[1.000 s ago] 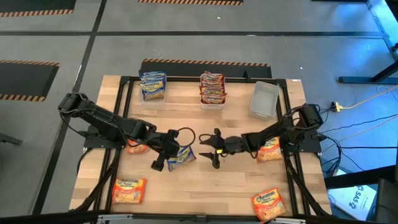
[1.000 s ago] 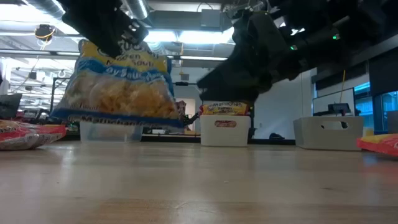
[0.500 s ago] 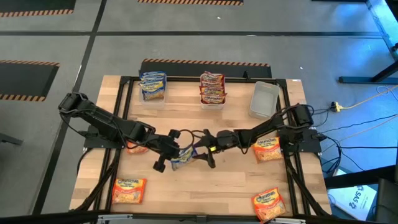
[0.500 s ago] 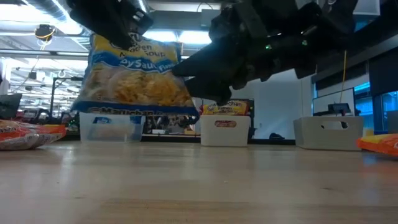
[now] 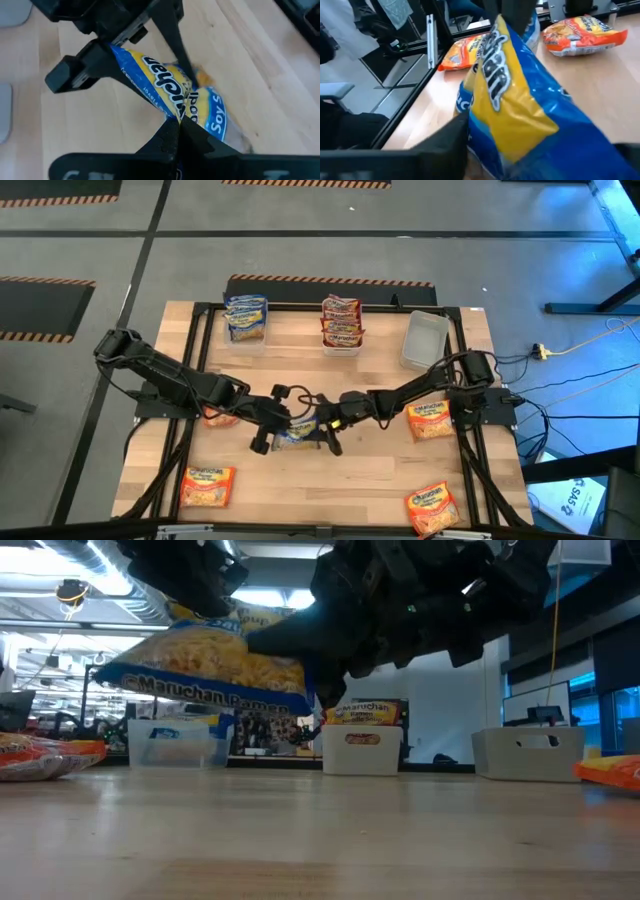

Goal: Sort Maruchan noodles
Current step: Put the blue noodle pack into the transparent bin

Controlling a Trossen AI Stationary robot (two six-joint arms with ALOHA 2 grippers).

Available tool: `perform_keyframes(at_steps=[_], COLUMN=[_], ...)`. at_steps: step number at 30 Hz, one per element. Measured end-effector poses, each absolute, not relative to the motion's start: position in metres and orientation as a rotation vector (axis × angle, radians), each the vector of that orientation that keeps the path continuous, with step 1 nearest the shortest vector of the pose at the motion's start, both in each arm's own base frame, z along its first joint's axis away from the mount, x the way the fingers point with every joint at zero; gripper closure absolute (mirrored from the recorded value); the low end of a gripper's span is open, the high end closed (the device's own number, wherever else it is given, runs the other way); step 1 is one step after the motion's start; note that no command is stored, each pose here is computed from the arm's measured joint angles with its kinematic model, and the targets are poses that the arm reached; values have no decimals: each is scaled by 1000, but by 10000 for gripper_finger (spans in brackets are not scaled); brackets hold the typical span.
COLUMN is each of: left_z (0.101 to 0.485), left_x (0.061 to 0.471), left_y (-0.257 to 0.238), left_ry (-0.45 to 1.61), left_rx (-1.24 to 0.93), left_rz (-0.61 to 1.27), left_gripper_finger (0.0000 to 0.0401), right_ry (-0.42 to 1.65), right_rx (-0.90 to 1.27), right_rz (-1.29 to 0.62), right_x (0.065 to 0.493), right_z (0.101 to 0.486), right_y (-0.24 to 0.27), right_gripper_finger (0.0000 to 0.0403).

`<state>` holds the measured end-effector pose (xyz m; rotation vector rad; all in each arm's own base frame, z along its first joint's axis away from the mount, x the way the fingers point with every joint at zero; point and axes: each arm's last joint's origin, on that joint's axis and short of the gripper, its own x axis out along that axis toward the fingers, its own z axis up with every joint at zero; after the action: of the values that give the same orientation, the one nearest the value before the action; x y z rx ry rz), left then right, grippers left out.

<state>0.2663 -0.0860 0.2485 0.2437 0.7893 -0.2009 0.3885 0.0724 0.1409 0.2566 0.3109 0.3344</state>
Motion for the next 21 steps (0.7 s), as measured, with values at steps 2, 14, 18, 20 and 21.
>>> perform_keyframes(at_steps=[2, 14, 18, 20, 21], left_z=[248, 260, 270, 269, 267], left_x=[266, 252, 250, 251, 253], left_y=[-86, -73, -67, -66, -66], left_ry=[795, 845, 788, 784, 792], left_rx=[214, -114, -189, -193, -195], left_rz=[-192, -68, -33, -14, -2], left_gripper_finger=[401, 280, 228, 207, 198], right_ry=[318, 388, 374, 362, 352], right_rx=[254, 198, 159, 108, 77], right_rz=[319, 283, 269, 269, 264], right_x=[389, 386, 386, 387, 389], right_z=[140, 134, 135, 136, 139], right_y=[72, 71, 72, 75, 77], right_gripper_finger=[289, 377, 376, 380, 382])
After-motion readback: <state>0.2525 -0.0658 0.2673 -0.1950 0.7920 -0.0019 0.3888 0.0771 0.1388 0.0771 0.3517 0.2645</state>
